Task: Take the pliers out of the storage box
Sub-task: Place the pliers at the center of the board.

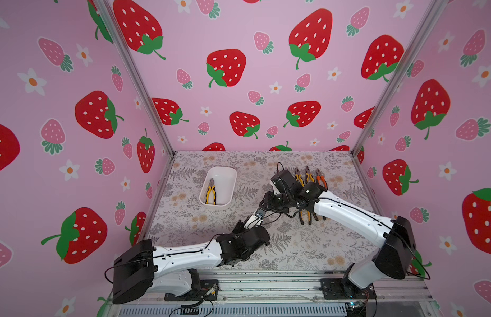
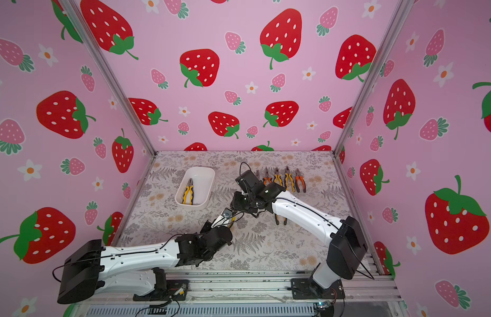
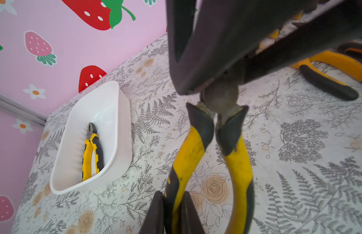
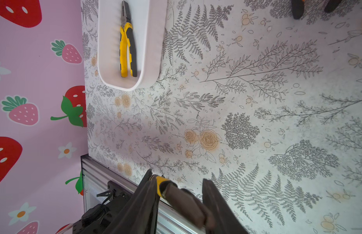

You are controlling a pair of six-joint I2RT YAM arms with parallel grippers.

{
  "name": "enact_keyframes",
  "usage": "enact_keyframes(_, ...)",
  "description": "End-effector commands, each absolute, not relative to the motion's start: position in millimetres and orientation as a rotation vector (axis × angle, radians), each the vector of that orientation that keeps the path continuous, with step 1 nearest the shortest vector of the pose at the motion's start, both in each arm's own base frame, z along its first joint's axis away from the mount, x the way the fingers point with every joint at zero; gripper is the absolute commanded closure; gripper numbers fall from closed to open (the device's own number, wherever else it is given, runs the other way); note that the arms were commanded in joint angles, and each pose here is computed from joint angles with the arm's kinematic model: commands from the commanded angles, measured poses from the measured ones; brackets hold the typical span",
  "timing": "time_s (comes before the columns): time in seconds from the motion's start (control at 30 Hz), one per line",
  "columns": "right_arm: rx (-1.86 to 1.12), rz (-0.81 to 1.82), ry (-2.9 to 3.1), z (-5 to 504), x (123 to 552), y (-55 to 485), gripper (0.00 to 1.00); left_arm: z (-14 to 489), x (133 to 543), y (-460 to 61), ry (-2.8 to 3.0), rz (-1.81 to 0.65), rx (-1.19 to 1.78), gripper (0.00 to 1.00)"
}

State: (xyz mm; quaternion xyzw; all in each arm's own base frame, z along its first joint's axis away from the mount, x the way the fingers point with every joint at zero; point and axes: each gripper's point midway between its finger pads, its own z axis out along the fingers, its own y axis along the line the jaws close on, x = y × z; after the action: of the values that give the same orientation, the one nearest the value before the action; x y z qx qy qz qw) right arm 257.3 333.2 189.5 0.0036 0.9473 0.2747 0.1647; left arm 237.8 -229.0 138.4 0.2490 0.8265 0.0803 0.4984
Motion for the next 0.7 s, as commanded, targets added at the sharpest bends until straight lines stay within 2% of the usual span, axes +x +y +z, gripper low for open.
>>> enact_keyframes(0.0, 0.044, 0.797, 2.702, 189.4, 250.3, 333.7, 0.59, 167.2, 246.9, -235.6, 1.947, 0.202, 0.500, 1.00)
enact_keyframes(0.37, 0.131, 0.829, 2.717, 179.6, 249.0, 335.0, 0.64, 170.3, 245.4, -233.6, 1.931, 0.210, 0.485, 1.00)
enact_keyframes(0.67, 0.163, 0.862, 2.724, 177.1, 247.8, 338.3, 0.75, 169.7, 245.2, -234.3, 1.931, 0.209, 0.491, 1.00)
